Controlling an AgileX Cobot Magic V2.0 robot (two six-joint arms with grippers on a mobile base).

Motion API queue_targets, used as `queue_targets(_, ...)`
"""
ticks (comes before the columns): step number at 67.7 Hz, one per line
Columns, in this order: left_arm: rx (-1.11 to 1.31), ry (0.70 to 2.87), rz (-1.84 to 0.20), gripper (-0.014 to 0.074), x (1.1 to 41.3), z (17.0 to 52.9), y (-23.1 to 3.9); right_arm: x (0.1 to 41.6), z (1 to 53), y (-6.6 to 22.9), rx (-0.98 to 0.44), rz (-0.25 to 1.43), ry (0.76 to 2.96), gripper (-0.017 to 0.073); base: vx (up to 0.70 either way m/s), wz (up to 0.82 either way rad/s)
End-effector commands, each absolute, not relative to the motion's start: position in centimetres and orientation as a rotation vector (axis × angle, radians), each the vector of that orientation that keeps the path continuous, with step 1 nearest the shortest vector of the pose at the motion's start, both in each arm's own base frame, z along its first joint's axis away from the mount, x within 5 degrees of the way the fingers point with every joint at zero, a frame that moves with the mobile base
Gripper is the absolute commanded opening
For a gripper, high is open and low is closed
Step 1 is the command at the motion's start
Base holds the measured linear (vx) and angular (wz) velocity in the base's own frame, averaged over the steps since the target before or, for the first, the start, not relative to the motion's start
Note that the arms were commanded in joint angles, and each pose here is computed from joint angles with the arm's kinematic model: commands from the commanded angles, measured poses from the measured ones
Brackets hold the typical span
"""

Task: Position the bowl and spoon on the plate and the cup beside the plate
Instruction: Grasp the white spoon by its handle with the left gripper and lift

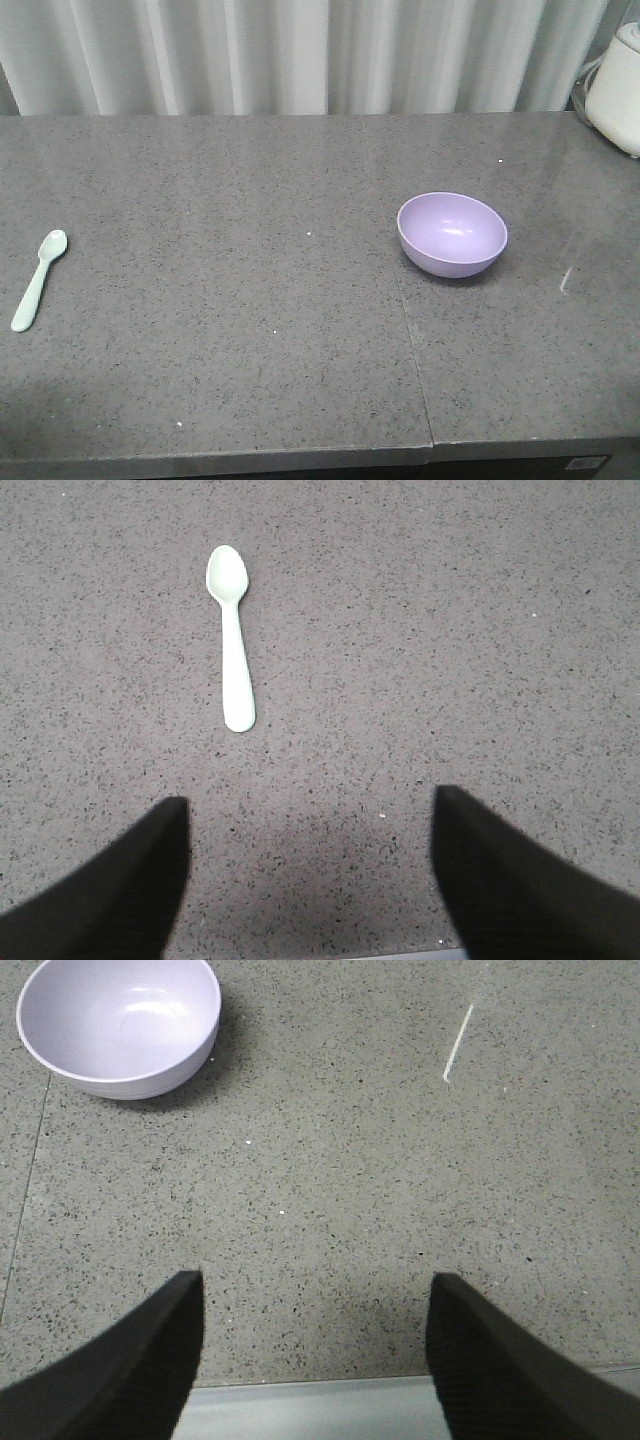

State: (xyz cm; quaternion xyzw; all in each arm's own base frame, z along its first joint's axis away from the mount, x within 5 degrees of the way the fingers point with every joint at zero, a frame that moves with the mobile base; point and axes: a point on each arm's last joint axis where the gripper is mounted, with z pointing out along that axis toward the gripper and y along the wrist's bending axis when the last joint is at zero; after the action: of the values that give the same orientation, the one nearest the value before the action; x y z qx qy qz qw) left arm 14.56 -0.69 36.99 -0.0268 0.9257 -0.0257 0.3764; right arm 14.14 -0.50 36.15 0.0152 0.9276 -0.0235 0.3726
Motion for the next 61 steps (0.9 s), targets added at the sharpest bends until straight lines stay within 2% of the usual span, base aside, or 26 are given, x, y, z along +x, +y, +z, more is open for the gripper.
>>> queue_targets(1,-0.069,2.297,-0.081,0.0615,14.6,38.2,-0.8,14.4,37.5,-0.6,0.035,-0.068,2.291,0.0507,0.00,0.00)
queue_targets(11,-0.068,2.318,-0.078,0.0606,14.6,38.1,-0.8,14.4,37.5,-0.6,0.035,-0.068,2.291,0.0507,0.00,0.00)
queue_targets(25,-0.071,2.401,-0.068,0.0590,17.3,38.3,-0.9,14.4,37.6,-0.6,0.035,-0.068,2.291,0.0507,0.00,0.00)
queue_targets(37,-0.077,2.480,-0.025,0.0590,21.6,38.0,-0.9,14.4,37.6,-0.6,0.035,-0.068,2.291,0.0507,0.00,0.00)
queue_targets(61,-0.123,2.669,0.044,0.0590,31.1,33.8,-1.1,14.4,37.5,-0.6,0.035,-0.068,2.296,0.0507,0.00,0.00)
